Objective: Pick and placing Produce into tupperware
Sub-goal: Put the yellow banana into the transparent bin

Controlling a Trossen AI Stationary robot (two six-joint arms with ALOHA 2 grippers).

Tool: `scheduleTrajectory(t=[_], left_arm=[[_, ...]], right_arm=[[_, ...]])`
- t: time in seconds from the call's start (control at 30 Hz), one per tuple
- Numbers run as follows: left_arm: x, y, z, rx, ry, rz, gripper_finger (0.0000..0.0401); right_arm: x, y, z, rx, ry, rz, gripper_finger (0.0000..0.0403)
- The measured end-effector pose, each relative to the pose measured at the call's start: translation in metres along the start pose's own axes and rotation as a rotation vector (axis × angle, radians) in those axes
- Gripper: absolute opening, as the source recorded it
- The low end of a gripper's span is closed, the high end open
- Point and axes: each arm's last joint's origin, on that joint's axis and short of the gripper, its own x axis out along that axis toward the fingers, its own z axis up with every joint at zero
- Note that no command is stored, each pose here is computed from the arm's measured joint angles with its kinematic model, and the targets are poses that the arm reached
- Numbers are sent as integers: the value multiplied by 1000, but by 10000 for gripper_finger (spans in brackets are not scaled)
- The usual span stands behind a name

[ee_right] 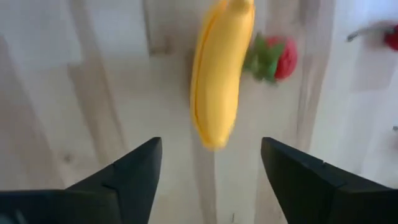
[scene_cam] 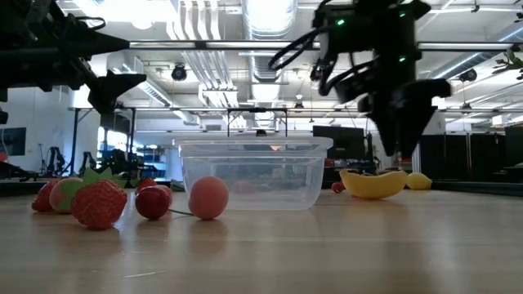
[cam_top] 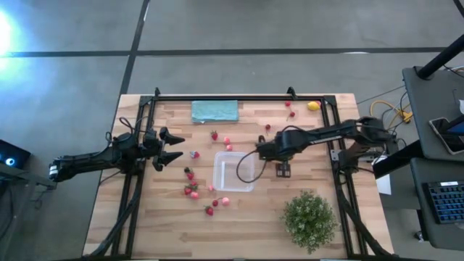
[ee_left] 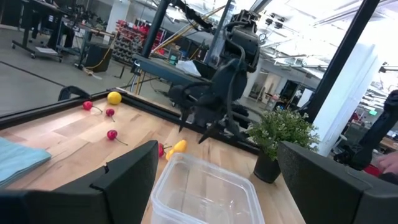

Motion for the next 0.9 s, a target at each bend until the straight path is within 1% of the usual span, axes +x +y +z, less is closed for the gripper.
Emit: scheduleTrajectory(t=[0.13, 0.23, 0.3, 0.37, 0.53, 0.9], left_arm=[[0, 0, 0, 0, -1, 0, 314], [0, 0, 0, 0, 1, 0, 314], [0, 0, 0, 0, 1, 0, 314], [0, 0, 0, 0, 1, 0, 314], [0, 0, 0, 0, 0, 0, 314], [0, 0, 0, 0, 1, 0, 314]], right_arm=[[-10, 2, -17, 7, -106, 47, 284], [-18, 1, -17, 48, -255, 85, 298], [-19, 1, -16, 57, -319, 98, 308], [-14, 1, -19, 57, -313, 95, 316], [6, 3, -25, 76, -235, 79, 328], [36, 7, -13, 65, -152, 4, 325]])
